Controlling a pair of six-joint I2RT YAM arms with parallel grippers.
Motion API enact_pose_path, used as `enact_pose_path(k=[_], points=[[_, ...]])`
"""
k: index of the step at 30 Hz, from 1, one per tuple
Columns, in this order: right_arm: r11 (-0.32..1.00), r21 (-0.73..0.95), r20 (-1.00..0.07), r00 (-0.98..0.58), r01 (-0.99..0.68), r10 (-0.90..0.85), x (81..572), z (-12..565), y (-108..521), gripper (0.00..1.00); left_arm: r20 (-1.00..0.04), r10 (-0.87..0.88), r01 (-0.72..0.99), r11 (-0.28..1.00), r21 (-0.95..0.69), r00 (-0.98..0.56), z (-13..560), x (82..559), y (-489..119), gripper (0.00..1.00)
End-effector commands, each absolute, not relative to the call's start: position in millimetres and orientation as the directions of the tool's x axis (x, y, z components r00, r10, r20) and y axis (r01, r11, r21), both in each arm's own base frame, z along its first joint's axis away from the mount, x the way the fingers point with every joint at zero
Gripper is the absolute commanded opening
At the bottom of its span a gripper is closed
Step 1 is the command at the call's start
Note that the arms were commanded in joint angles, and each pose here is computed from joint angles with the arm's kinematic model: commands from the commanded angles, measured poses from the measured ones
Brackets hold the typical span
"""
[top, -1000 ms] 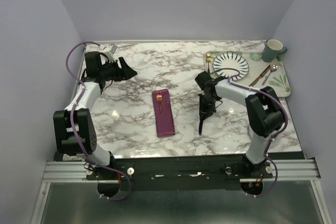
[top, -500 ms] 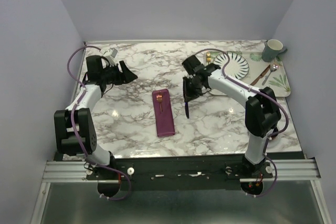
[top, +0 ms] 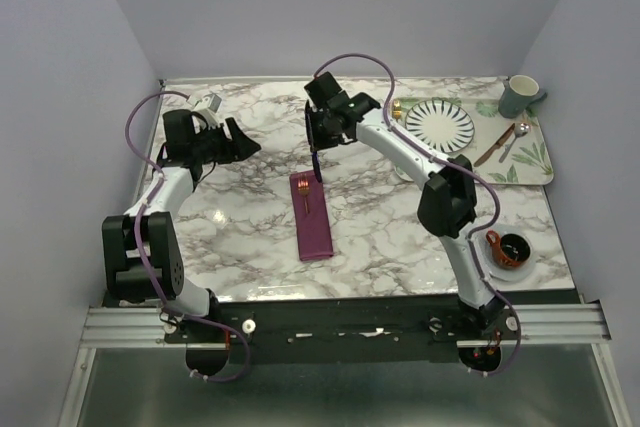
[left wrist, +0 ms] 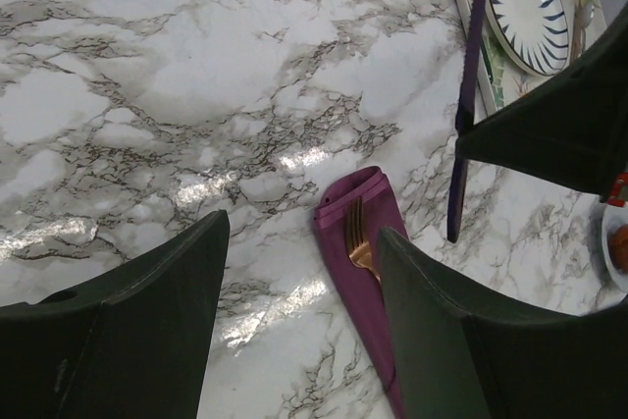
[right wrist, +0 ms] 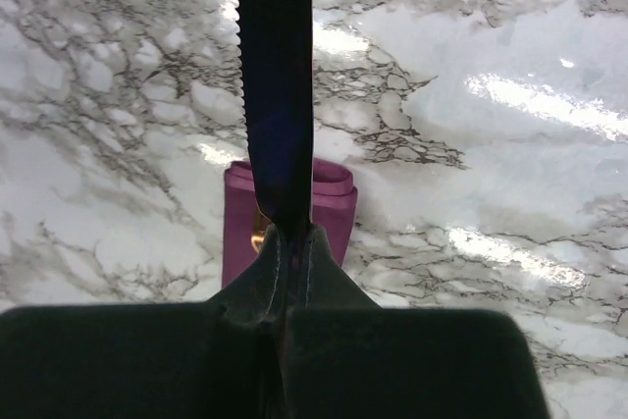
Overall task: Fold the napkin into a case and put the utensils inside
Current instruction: Insert the knife into the folded napkin.
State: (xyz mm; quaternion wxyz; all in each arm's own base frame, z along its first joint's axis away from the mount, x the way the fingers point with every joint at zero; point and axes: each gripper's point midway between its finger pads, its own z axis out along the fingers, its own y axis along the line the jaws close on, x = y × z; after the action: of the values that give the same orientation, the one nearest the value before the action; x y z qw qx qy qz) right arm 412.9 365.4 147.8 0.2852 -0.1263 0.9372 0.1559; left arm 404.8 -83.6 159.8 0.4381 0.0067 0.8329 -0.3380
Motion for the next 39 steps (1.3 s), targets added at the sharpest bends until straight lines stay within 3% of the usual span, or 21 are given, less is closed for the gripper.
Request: enact_pose_path(k=[1,12,39], points=[[0.938,0.144,-0.578,-0.796,-0.314,-0.177,425.5,131.3,366.9,0.01,-0.776,-0.283,0.312,0.796,-0.518,-0.564,169.4,407.0,-76.4,0.72],[0.942,0.129,-0.563,-0.805,-0.311,-0.188,426.8,103.6,380.0,0.01,-0.761,-0.306,0.289,0.793,-0.536,-0.572,162.9,404.9,-71.7,0.72],[0.954,0.148,-0.406,-0.896,-0.261,-0.182,369.8,69.1,382.4,0.01,-0.751,-0.333,0.263,0.792,-0.551,-0.570,158.3,394.2,-55.8,0.73]])
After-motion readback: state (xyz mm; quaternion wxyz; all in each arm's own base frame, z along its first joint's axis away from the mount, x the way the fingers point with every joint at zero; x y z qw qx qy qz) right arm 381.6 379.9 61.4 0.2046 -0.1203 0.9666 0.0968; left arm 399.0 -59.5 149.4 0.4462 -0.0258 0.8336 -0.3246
